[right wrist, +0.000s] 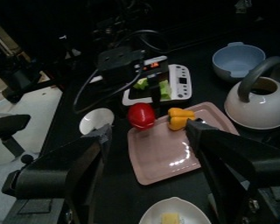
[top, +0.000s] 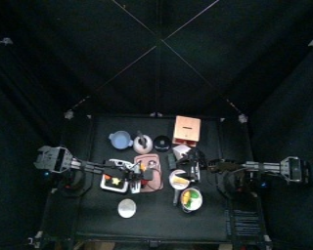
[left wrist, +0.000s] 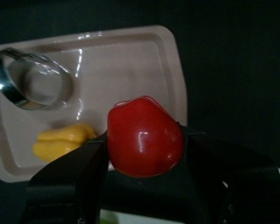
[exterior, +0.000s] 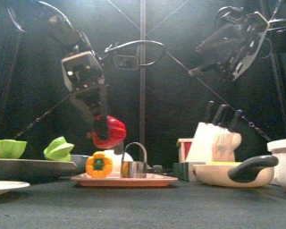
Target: Place apple on plate
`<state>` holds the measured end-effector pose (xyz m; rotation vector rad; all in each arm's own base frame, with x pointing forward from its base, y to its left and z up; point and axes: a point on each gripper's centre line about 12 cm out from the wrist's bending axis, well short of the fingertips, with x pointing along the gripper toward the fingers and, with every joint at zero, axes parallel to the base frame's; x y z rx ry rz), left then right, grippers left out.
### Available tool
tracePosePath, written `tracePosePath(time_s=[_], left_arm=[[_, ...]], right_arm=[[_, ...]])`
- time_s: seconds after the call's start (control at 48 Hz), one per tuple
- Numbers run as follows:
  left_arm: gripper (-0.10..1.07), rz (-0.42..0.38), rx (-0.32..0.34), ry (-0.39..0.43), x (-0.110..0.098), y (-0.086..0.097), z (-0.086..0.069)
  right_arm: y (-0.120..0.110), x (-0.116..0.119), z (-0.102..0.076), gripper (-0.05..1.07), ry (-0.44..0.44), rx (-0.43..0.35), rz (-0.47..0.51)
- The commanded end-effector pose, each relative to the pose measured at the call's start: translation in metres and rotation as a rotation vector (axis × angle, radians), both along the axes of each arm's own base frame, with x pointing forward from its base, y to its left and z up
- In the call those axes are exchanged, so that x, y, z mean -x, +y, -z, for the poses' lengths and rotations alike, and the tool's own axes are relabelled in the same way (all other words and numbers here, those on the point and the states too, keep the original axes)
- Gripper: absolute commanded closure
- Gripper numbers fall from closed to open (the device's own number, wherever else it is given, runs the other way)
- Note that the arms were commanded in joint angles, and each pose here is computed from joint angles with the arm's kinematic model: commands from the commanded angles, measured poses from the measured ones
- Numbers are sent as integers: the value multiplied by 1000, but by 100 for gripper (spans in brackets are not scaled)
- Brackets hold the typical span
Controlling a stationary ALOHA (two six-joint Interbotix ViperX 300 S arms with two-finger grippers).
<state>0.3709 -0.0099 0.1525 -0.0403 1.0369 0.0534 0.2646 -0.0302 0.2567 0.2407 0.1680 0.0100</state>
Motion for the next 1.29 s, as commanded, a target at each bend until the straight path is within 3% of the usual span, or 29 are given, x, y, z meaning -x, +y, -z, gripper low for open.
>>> tracePosePath(time_s=[0.0,0.312,0.521,0.812,1.271], left_arm=[[19,-7,4,-88,-9,7,-3],[18,-22,23,-98,-25,9,22],[12,-48,51,-147,-29,10,20],[-2,-52,56,-145,-29,10,23],[-3,-96,88,-167,-26,14,16]], right_arm=[[0,-2,-10,4,-31,3,-3],[-1,-2,-10,4,-29,2,-1],[0,-2,-10,4,-31,2,-2],[0,-2,-10,4,-31,2,-2],[-1,-2,-9,4,-28,2,-1]])
